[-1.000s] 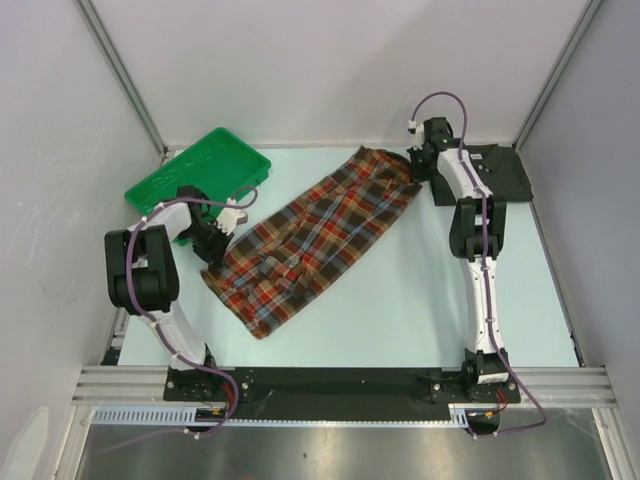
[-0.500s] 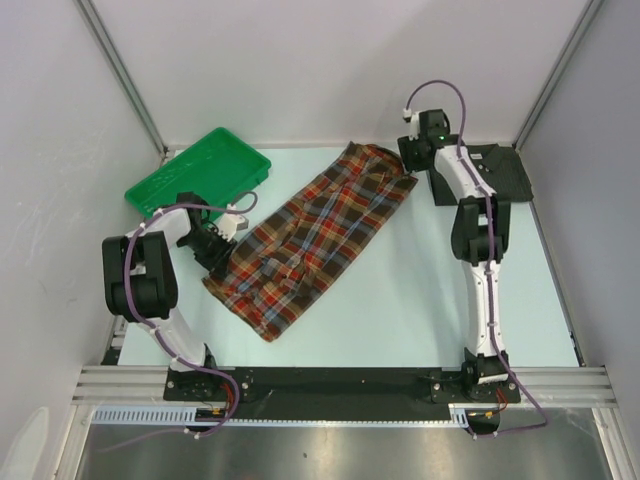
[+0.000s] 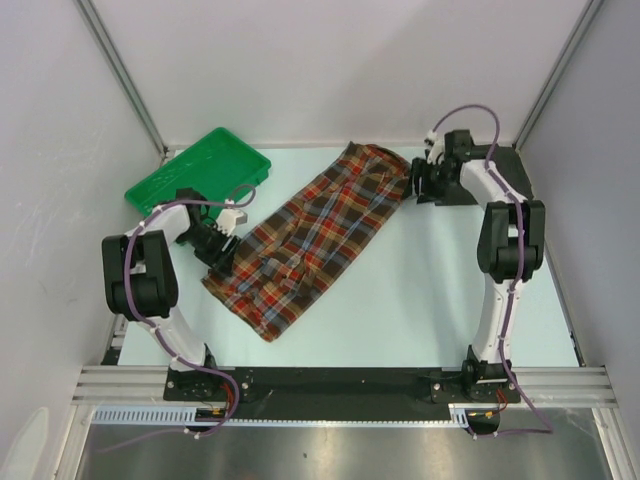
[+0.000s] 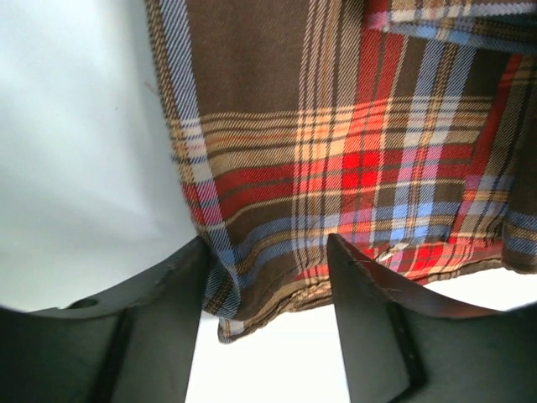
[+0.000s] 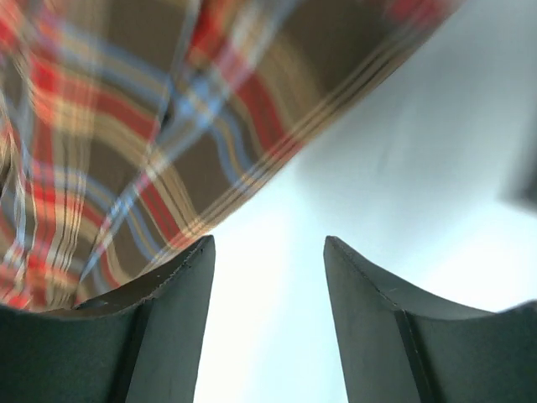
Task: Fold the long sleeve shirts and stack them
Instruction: Fold the shirt
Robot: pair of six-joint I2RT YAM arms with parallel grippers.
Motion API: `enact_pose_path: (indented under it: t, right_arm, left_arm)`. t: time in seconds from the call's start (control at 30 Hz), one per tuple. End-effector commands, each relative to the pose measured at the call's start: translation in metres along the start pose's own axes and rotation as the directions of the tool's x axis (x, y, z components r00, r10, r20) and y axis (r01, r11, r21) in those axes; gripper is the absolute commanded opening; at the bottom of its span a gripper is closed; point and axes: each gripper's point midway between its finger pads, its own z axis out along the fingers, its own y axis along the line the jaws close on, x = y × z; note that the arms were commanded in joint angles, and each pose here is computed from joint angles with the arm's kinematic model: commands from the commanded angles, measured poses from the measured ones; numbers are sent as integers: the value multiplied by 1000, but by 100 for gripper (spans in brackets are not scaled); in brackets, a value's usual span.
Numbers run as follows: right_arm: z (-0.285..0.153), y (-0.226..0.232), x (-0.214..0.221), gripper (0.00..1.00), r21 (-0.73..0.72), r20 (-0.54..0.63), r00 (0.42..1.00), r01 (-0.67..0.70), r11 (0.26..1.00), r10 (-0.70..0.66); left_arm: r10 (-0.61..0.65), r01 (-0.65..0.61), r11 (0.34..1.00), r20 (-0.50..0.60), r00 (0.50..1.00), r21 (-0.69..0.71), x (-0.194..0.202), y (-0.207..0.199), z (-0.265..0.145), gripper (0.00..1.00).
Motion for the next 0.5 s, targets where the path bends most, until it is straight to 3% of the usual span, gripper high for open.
enact_pose_path:
  t: [0.0, 0.07, 0.3, 0.47]
  right_arm:
    - [26, 48, 43, 60, -192, -141, 983, -145, 971, 119]
    - [34, 53, 49, 61, -216, -145, 979, -171, 961, 141]
    - [64, 74, 82, 61, -239, -181, 962, -246, 939, 206]
    - [79, 78, 111, 50, -221, -254, 924, -342, 913, 285]
  left_arm:
    - [22, -18, 996, 44, 999, -92, -14, 10, -28, 65]
    - [18, -12, 994, 60, 998, -105, -17, 9, -36, 70]
    - [19, -10, 994, 82, 996, -110, -21, 3, -48, 70]
    - [13, 1, 993, 114, 993, -120, -28, 0, -57, 70]
